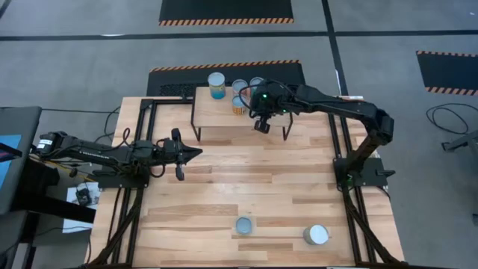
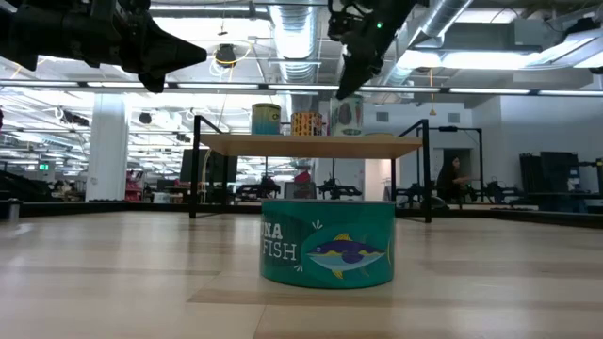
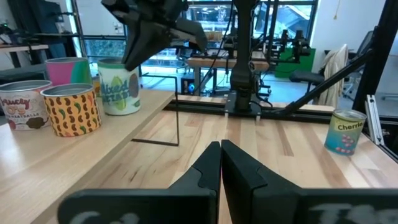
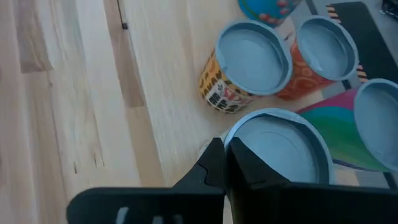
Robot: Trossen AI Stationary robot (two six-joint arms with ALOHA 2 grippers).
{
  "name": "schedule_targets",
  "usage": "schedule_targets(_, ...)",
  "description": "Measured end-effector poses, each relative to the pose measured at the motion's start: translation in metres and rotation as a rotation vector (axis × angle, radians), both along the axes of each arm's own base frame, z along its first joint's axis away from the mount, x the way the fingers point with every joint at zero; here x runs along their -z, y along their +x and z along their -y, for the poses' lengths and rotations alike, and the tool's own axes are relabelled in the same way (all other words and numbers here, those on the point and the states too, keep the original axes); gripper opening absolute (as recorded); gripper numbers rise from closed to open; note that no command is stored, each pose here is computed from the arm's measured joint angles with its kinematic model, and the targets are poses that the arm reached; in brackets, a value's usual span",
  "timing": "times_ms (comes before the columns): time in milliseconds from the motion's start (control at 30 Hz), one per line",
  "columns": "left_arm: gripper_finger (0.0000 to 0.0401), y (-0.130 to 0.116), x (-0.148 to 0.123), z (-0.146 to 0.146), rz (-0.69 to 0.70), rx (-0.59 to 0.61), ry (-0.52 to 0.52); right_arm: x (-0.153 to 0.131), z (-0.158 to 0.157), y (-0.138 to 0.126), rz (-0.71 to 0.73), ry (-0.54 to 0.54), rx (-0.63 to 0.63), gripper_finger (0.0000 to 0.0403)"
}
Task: Pick and place cans onto a shelf
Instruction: Put the canned mixed vegetables on the shelf
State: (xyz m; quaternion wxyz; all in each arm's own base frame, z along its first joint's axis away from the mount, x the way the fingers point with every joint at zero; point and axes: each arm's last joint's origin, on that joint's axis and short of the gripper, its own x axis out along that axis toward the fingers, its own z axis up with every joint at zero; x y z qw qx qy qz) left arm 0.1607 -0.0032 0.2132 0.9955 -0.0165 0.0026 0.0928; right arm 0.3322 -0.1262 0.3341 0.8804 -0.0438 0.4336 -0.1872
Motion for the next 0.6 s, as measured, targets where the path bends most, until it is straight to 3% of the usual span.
schedule_targets(600, 0.0002, 0.000, 0.000, 0.000, 0.003, 0.000, -0.001, -0.001, 0.013, -0.005, 0.013, 0.000, 0.046, 0.0037)
